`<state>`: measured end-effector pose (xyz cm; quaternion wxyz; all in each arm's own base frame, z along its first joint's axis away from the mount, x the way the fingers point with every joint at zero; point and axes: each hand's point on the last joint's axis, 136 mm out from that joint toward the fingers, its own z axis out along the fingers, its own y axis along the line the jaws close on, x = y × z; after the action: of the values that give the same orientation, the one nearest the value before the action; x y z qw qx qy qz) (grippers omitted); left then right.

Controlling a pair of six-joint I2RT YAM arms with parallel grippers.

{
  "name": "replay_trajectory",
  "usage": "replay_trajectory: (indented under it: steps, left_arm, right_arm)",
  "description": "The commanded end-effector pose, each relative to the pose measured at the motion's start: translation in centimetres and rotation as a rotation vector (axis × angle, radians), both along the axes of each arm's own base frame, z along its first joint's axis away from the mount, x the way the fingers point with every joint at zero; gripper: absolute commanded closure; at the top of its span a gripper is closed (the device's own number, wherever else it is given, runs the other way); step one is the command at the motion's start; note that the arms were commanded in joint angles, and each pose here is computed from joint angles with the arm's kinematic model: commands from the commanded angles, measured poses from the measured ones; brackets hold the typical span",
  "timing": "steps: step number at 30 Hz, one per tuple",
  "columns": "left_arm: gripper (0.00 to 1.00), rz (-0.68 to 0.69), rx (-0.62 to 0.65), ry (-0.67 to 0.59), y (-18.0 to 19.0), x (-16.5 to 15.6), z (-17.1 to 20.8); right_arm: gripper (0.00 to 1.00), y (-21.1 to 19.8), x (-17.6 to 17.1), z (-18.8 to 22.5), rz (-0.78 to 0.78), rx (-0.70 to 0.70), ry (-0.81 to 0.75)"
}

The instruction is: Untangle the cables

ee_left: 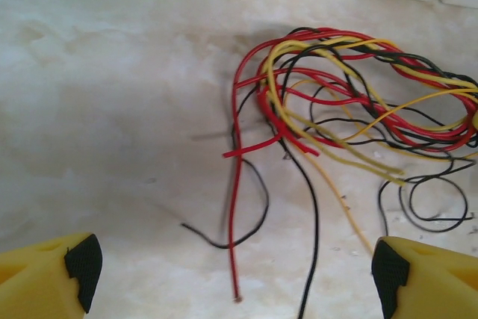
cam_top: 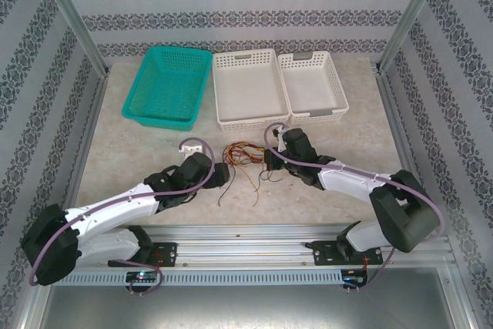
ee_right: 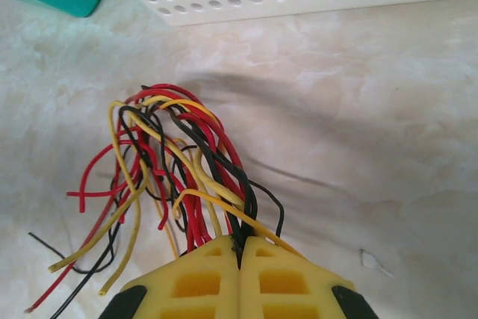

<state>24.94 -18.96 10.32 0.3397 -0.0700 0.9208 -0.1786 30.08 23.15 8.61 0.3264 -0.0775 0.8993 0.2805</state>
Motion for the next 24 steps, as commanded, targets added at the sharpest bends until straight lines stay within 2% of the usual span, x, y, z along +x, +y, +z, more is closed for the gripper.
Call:
replay_trajectory:
  steps: [1, 10, 17, 20, 24]
  left_arm:
    - [0.05, -0.050, -0.047, -0.025, -1.9, 0.4, -0.3]
    - [0.04, -0.164, -0.026, -0.050, -4.6, 2.0, -1.7]
    - [0.01, -0.298, -0.131, -0.200, -7.0, 3.1, 3.8]
    - [0.01, -0.386, -0.185, -0.210, -7.6, 3.7, 5.5]
    - [0.04, -0.497, -0.230, -0.157, -8.1, 4.6, 6.0]
  right_arm:
    - [1.00, 1.6, -0.9, 2.1, 0.092, 0.064, -0.072]
    - [1.00, 2.1, -2.3, 4.2, 0.158, 0.119, -0.120]
    - [1.00, 2.3, -3.3, 5.8, 0.211, 0.144, -0.159]
    - [1.00, 2.5, -3.6, 6.2, 0.237, 0.151, -0.170]
    - [1.00, 2.8, -4.0, 6.7, 0.272, 0.160, -0.183]
